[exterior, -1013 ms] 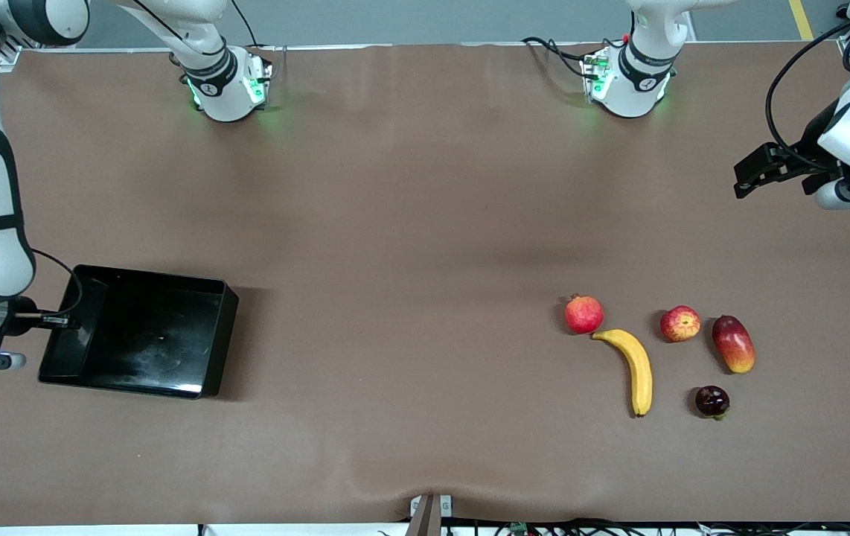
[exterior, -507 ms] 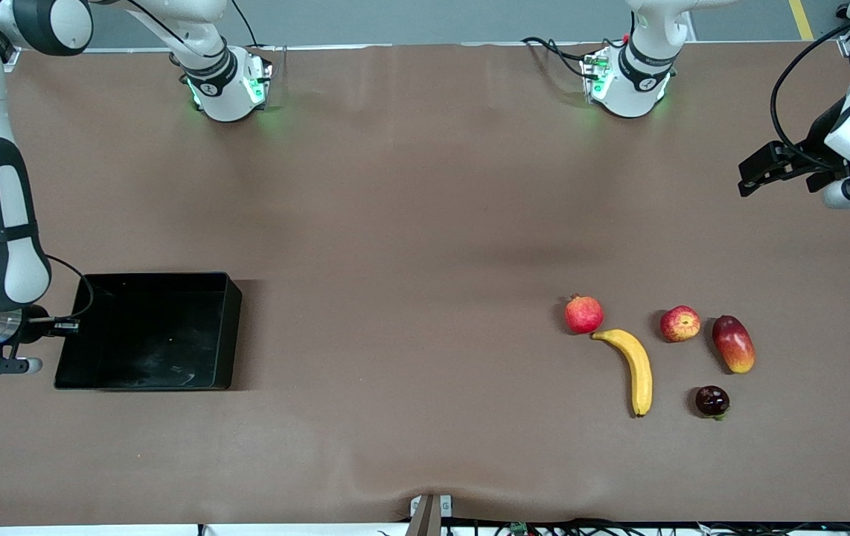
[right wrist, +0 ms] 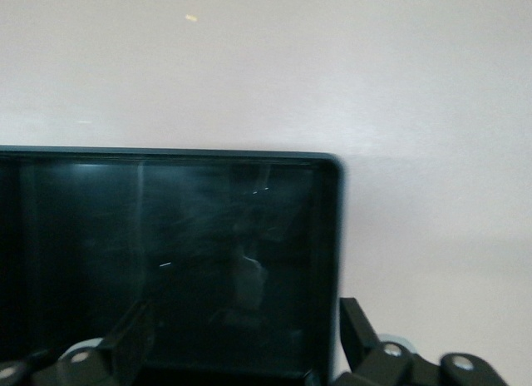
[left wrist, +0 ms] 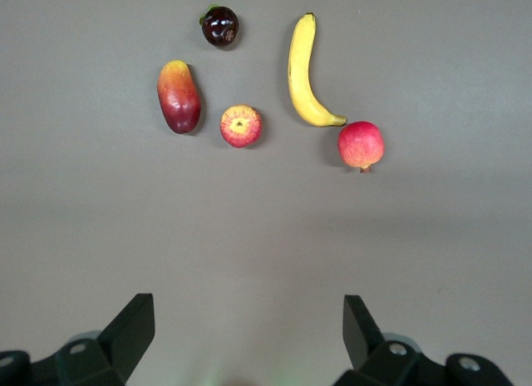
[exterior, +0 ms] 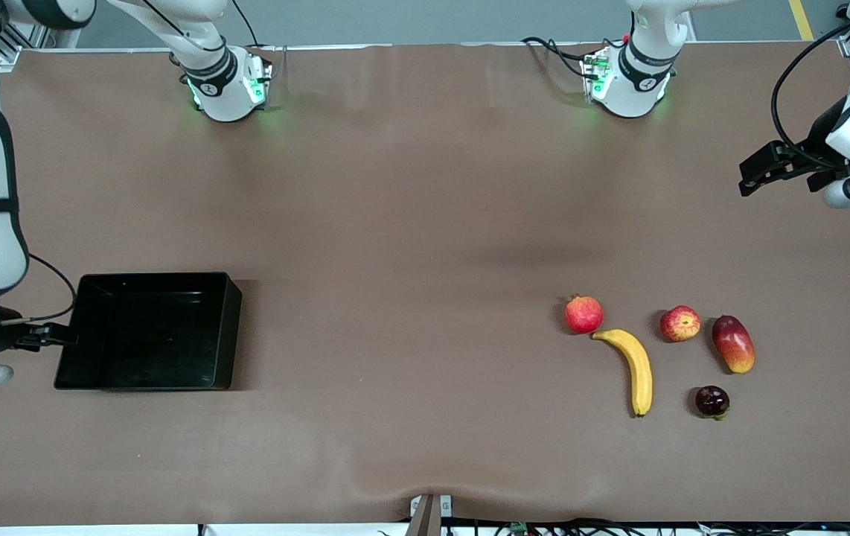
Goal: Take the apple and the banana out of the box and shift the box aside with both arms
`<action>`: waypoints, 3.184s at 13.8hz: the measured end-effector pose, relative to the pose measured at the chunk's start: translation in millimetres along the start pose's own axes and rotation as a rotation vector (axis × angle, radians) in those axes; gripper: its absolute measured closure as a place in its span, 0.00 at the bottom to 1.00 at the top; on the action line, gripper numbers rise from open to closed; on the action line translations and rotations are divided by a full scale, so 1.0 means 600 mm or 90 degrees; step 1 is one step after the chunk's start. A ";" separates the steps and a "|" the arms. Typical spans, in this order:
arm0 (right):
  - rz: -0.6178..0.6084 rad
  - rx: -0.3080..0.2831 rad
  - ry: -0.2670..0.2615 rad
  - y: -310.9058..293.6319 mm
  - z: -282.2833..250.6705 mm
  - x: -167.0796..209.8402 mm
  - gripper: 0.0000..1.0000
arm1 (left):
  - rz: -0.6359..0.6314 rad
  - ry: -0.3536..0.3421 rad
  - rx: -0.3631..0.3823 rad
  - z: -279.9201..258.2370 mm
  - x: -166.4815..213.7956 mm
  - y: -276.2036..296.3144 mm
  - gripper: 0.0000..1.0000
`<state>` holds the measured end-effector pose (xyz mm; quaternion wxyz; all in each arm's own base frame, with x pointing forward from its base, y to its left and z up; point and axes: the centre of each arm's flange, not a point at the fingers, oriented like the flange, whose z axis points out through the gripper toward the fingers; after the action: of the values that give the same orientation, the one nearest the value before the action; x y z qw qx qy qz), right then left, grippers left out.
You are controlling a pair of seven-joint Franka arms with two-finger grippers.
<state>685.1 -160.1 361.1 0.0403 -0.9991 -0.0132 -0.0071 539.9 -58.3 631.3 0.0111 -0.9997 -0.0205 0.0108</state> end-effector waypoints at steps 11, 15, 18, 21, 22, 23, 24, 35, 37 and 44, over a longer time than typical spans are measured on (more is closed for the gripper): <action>-0.004 0.029 -0.038 -0.223 -0.356 -0.136 0.00 | -0.018 -0.002 -0.001 0.002 0.005 -0.025 0.00; 0.017 0.020 -0.060 -0.238 -0.398 -0.176 0.00 | -0.014 -0.003 0.000 0.003 0.004 -0.020 0.00; 0.014 -0.010 -0.060 -0.262 -0.407 -0.184 0.00 | -0.016 -0.003 -0.001 0.003 0.005 -0.024 0.00; 0.016 -0.014 -0.068 -0.260 -0.398 -0.185 0.00 | -0.016 -0.003 -0.001 0.003 0.005 -0.024 0.00; 0.017 -0.014 -0.069 -0.260 -0.400 -0.187 0.00 | -0.016 -0.003 -0.001 0.003 0.005 -0.024 0.00; 0.017 -0.014 -0.068 -0.260 -0.403 -0.189 0.00 | -0.016 -0.003 -0.001 0.003 0.005 -0.024 0.00; 0.017 -0.014 -0.063 -0.261 -0.410 -0.192 0.00 | -0.016 -0.003 -0.001 0.003 0.005 -0.024 0.00; 0.072 -0.017 -0.049 -0.207 -0.432 -0.205 0.00 | -0.016 -0.003 -0.001 0.003 0.005 -0.024 0.00; 0.073 -0.017 -0.050 -0.204 -0.432 -0.205 0.00 | -0.016 -0.003 -0.001 0.003 0.005 -0.024 0.00; 0.072 -0.017 -0.049 -0.206 -0.434 -0.205 0.00 | -0.017 -0.003 -0.001 0.003 0.005 -0.024 0.00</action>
<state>555.3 -61.0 628.5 0.0266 -0.9982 0.0417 0.0338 542.2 -43.8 630.0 0.0108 -0.9993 -0.0335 0.0128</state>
